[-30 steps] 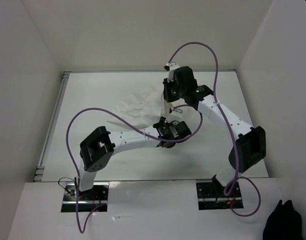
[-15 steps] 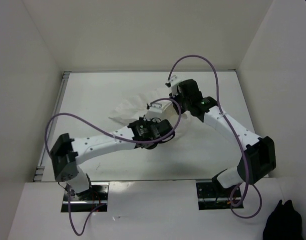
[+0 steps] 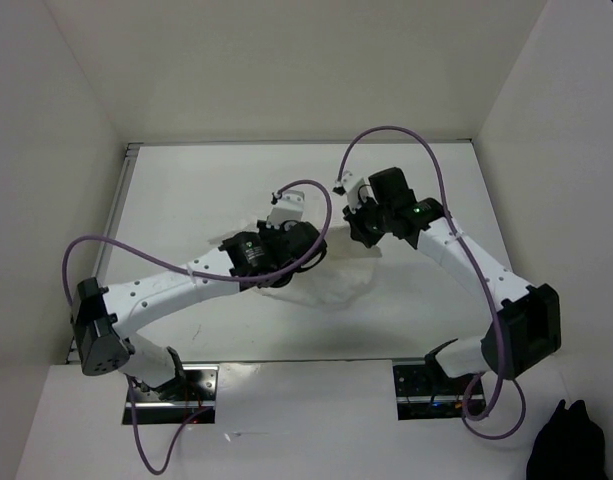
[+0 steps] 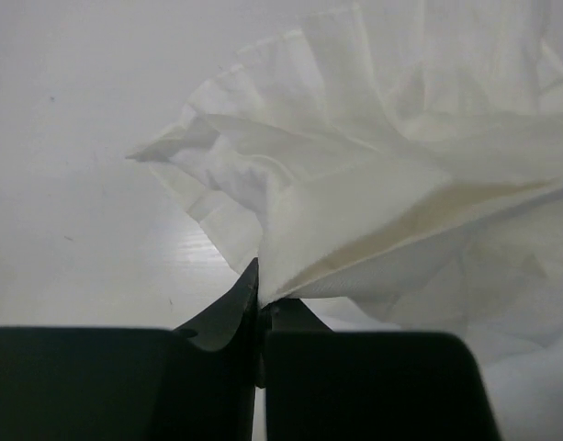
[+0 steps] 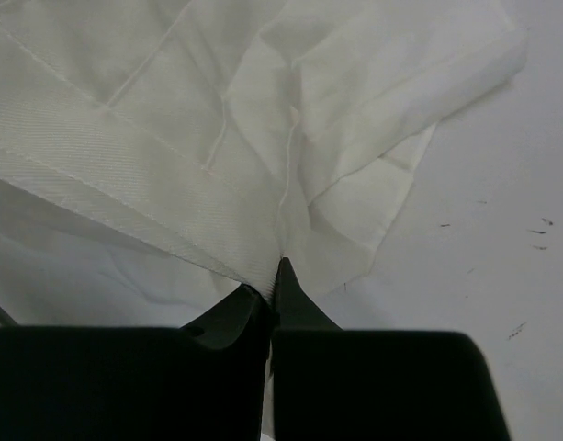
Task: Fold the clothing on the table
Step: Flatten the skirt out, then fold the skirt
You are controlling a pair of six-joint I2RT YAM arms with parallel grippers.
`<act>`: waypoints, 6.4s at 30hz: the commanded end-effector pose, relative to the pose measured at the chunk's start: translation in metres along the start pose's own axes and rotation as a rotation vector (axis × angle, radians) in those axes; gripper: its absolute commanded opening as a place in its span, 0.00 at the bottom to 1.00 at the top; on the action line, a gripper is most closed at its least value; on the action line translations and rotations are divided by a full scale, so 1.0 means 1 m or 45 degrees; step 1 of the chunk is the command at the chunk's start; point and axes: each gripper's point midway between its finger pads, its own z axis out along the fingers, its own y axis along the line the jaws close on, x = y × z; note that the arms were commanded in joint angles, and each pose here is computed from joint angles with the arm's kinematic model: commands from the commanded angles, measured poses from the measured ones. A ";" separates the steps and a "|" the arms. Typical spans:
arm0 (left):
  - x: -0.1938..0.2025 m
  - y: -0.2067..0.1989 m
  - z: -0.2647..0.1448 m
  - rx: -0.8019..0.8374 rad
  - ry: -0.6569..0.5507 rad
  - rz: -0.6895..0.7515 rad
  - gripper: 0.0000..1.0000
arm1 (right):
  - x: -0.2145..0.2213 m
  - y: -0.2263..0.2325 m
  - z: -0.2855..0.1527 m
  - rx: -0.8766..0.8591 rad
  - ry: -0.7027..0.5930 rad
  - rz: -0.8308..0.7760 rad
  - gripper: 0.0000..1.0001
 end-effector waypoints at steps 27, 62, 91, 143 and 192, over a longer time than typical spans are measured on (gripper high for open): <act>-0.058 0.102 0.083 -0.319 -0.085 0.053 0.42 | -0.055 -0.083 -0.001 0.313 -0.245 -0.204 0.01; 0.126 -0.066 0.072 0.676 0.807 -0.488 0.95 | 0.108 -0.059 0.020 0.059 0.316 0.874 0.89; 0.135 -0.049 0.122 0.384 0.797 -0.511 0.96 | 0.141 -0.119 0.022 0.560 0.450 0.935 0.00; 0.112 -0.041 0.142 0.425 0.802 -0.770 0.15 | 0.173 -0.067 0.050 0.188 0.756 0.880 0.57; -0.185 0.080 0.127 0.652 -0.028 -0.582 0.00 | -0.158 -0.135 -0.070 -0.186 -0.632 0.435 0.00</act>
